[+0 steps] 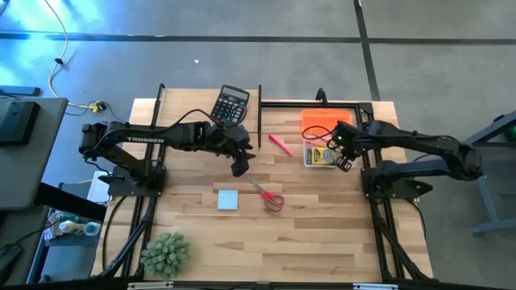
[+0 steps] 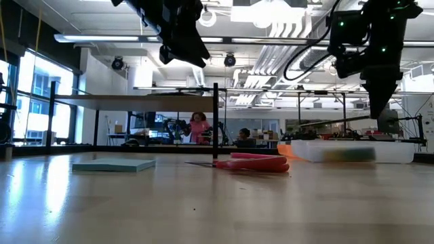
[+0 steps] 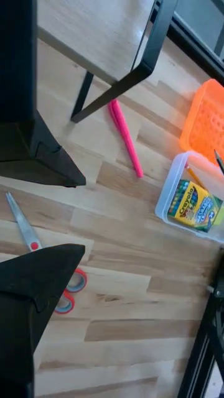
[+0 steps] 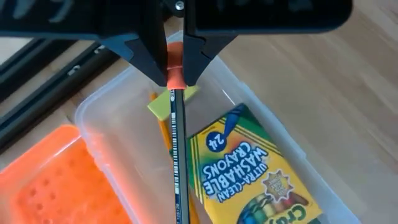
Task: Pack school essentials
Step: Put the black pencil into the orange supply box
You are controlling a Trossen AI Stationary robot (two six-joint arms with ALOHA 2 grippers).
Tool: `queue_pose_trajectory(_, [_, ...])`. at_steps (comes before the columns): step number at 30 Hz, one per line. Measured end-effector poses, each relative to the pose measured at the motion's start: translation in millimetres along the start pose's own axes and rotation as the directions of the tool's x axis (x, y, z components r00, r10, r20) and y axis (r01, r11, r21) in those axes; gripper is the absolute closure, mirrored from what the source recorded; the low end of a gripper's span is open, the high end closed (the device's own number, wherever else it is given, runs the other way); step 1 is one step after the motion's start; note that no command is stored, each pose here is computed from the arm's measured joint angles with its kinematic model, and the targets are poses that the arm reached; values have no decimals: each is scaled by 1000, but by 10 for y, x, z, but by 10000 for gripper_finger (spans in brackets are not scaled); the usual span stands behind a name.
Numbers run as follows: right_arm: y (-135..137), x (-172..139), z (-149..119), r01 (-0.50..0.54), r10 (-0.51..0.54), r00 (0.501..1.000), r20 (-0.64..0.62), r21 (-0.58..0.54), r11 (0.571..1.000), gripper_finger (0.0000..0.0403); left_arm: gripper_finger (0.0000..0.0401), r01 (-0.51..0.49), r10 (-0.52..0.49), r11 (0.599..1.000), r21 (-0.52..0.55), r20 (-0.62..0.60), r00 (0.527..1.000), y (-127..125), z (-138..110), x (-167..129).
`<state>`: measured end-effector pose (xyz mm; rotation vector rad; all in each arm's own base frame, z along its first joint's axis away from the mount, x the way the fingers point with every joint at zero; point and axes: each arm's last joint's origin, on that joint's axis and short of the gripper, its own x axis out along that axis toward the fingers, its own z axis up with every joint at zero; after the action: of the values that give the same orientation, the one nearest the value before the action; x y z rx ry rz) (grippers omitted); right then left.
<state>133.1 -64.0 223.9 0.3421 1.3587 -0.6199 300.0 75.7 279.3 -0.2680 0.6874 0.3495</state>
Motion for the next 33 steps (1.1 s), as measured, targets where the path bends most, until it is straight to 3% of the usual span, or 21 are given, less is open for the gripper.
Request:
queue_pose_trajectory(10, [37,144,97,-19,19,995,-94,-4,1000,391,247,-28,28,999,-29,5,1000,8,1,2])
queue_pose_trajectory(21, [-15,-133,247,-18,19,999,-45,13,1000,391,247,-36,36,999,-29,6,999,11,1,2])
queue_pose_trajectory(27, [-81,-46,234,11,-25,984,-174,-79,997,391,247,-36,37,999,-29,6,999,11,1,2])
queue_pose_trajectory(33, [-124,11,293,3,-32,984,-173,-165,986,391,247,-37,37,999,-26,5,999,11,-1,3])
